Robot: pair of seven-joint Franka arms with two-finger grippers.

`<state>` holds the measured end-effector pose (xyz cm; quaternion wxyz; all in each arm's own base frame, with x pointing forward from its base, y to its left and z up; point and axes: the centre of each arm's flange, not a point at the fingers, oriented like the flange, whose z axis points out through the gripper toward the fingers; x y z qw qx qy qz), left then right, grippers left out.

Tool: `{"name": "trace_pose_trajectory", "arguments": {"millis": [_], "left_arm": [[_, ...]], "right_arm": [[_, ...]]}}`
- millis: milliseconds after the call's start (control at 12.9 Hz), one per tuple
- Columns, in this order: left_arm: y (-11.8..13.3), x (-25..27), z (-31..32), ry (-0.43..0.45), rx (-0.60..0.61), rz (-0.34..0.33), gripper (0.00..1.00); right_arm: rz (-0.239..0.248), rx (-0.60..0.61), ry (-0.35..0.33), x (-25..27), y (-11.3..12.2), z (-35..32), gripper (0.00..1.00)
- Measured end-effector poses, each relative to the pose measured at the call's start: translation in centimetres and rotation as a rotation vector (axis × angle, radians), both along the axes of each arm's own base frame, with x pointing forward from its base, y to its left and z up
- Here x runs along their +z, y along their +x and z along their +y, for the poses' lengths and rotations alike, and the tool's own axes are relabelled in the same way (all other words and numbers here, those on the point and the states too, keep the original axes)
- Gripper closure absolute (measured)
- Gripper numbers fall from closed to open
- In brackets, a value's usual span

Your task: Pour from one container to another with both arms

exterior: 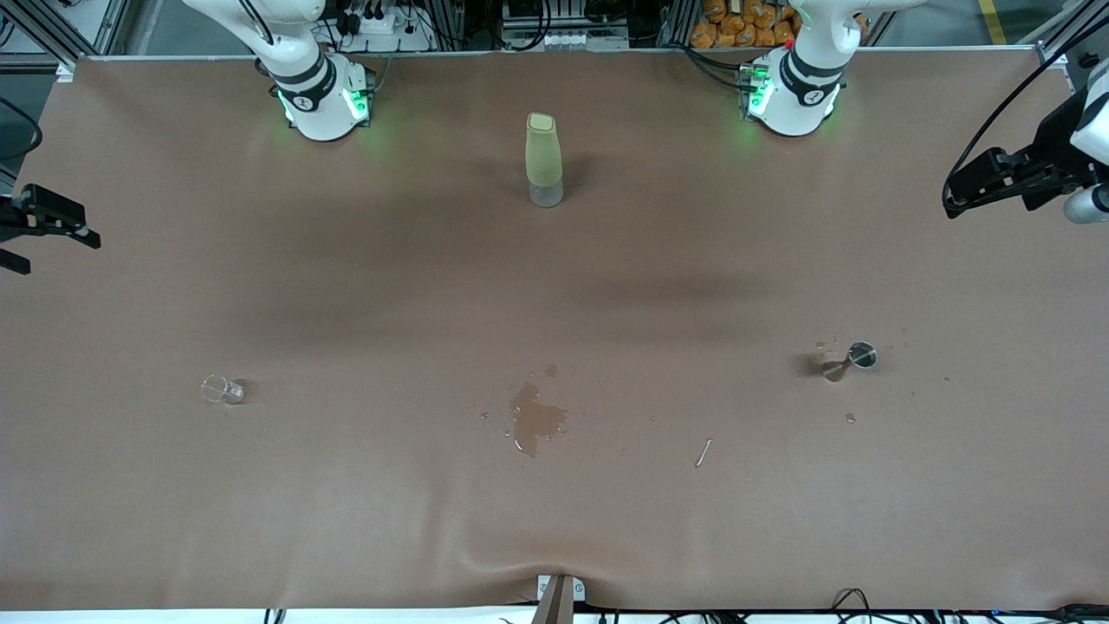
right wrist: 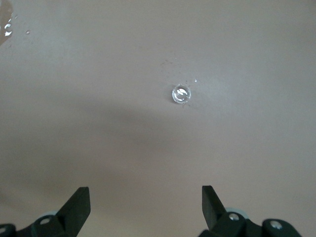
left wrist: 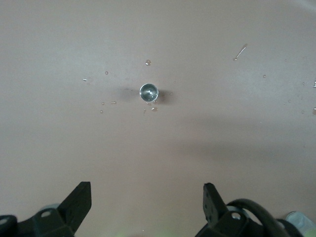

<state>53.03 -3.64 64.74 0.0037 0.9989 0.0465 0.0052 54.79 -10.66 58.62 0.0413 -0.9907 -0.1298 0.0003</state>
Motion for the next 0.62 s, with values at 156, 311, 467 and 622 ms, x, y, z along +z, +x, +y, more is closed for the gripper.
{"name": "trace_pose_trajectory", "arguments": {"millis": [156, 311, 467, 622], "left_arm": [[0.0, 0.2, 0.0, 0.000, -0.001, -0.004, 0.00], [-0.1, 0.6, 0.0, 0.000, -0.002, -0.007, 0.00], [-0.3, 1.1, -0.1, 0.000, -0.002, 0.000, 0.00], [-0.4, 1.2, 0.0, 0.000, -0.002, 0.002, 0.00]], "right_arm": [[0.032, -0.120, -0.003, 0.8, -0.8, 1.6, 0.00], [0.048, -0.212, -0.006, 1.6, -1.4, 3.2, 0.00], [0.068, -0.280, -0.009, 1.8, -1.7, 4.1, 0.00], [0.079, -0.317, -0.011, 1.7, -1.8, 4.4, 0.00]]}}
